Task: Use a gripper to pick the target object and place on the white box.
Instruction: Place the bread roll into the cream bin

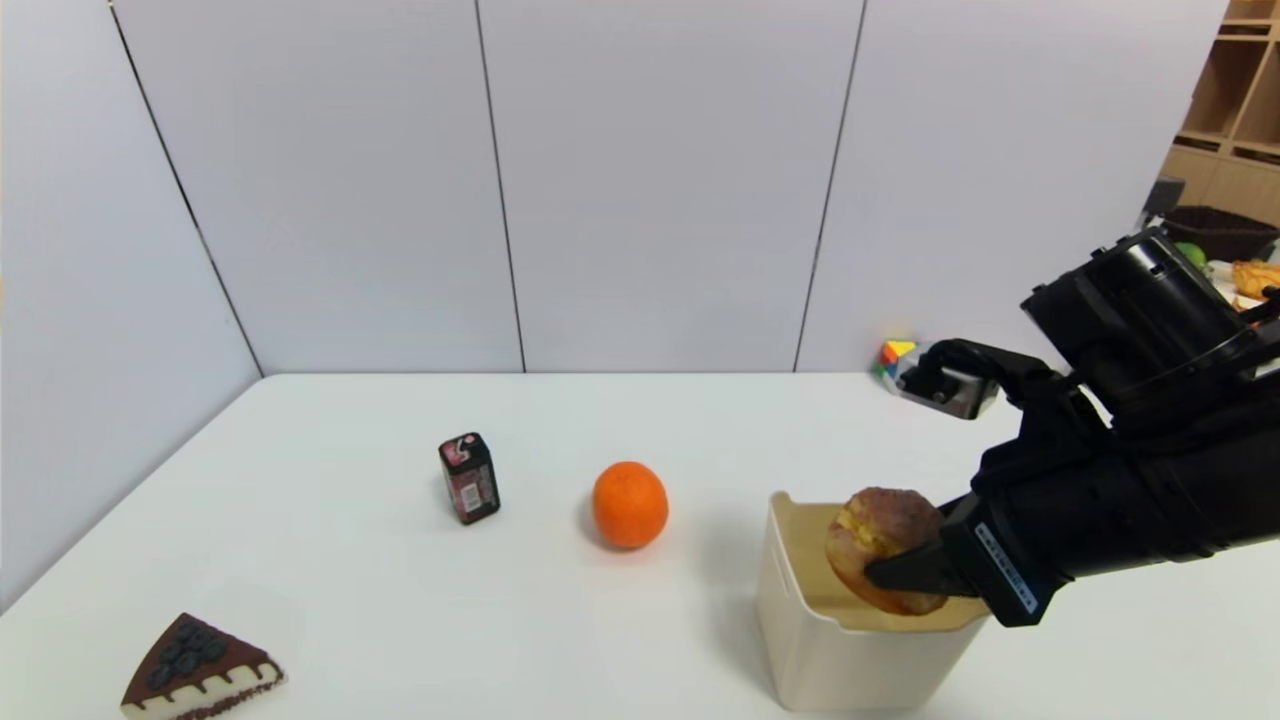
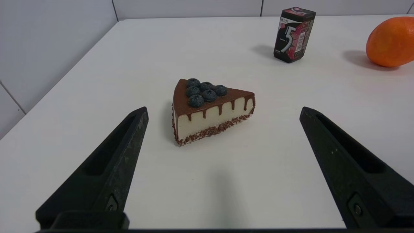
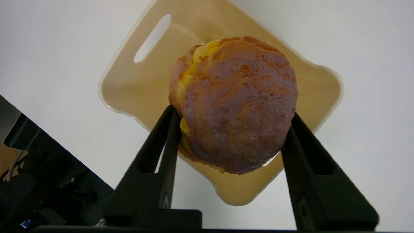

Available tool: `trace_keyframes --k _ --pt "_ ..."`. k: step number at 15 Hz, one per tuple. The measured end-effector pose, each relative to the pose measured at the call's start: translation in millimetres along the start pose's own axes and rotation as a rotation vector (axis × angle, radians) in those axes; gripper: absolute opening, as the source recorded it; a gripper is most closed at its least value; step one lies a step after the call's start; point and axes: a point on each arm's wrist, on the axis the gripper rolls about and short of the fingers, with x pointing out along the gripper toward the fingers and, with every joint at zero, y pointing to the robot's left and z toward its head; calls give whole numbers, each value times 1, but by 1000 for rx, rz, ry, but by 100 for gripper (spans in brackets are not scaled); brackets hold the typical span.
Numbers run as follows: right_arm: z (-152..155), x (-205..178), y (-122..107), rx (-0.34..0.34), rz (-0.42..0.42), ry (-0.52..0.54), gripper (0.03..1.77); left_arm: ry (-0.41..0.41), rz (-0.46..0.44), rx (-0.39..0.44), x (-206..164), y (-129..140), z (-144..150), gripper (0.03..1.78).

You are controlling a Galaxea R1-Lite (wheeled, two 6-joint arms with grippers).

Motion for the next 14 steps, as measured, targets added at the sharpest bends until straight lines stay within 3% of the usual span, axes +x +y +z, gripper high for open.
trace_keyframes --k 6,14 --pt "2 0 0 1 0 -2 138 0 0 0 0 0 0 169" --pt "21 -15 3 -16 2 -87 159 0 0 0 0 0 0 169"
